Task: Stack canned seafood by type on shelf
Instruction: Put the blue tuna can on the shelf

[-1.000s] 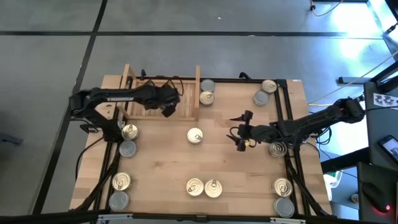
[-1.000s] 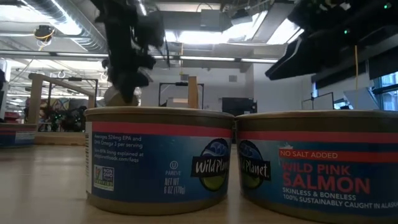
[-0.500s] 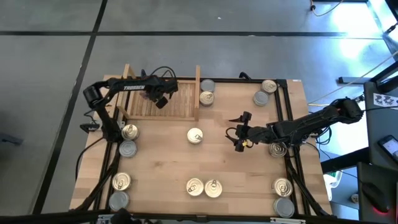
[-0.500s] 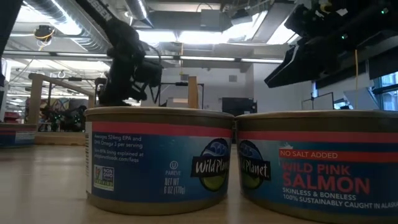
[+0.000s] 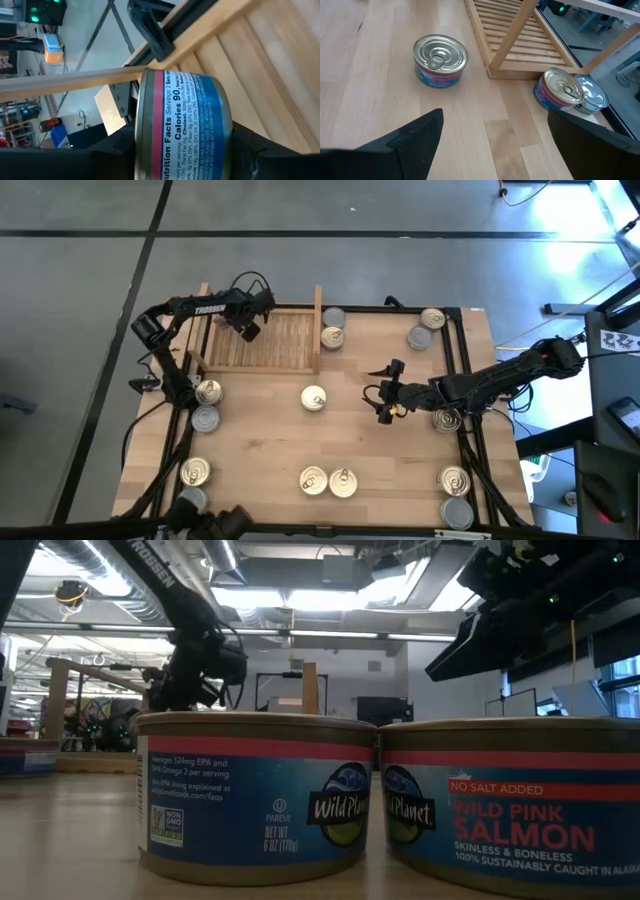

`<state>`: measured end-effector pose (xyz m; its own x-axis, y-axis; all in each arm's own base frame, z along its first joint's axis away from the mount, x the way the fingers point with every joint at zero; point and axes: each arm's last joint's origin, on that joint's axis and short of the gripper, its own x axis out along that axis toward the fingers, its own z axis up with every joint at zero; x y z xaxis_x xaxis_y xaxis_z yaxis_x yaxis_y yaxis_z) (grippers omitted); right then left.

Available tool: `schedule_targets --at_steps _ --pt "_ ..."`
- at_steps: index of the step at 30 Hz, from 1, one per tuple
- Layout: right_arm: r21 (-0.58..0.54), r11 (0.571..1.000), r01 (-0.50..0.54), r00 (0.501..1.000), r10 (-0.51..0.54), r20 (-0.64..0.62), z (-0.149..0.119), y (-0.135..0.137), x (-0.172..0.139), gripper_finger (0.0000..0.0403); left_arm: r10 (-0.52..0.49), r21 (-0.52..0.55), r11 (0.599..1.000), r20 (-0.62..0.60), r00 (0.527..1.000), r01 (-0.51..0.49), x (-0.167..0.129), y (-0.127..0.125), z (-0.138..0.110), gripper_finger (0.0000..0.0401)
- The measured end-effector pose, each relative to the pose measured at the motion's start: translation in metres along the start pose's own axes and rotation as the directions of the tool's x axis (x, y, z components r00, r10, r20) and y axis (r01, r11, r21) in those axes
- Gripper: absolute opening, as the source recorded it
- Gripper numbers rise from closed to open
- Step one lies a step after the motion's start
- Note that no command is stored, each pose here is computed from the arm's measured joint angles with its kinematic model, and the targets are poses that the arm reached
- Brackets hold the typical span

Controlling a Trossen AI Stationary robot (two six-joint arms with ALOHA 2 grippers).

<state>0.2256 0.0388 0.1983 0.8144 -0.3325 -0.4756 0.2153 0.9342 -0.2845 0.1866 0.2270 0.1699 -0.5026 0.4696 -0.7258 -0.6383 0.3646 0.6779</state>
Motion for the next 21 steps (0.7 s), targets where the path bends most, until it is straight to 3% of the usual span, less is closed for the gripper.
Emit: schedule_targets --at_steps 16,21 --pt "0.022 1.0 0.0 1.0 0.0 0.001 0.0 0.0 0.0 0.0358 -0.04 0.012 0.999 -0.034 0.999 0.04 0.021 -0.002 -0.008 0.0187" --pt "0.023 1.0 0.0 1.0 0.0 0.001 0.0 0.0 0.0 0.0358 -0.084 -0.01 0.996 -0.022 0.996 0.084 0.023 -0.003 -0.007 0.0214"
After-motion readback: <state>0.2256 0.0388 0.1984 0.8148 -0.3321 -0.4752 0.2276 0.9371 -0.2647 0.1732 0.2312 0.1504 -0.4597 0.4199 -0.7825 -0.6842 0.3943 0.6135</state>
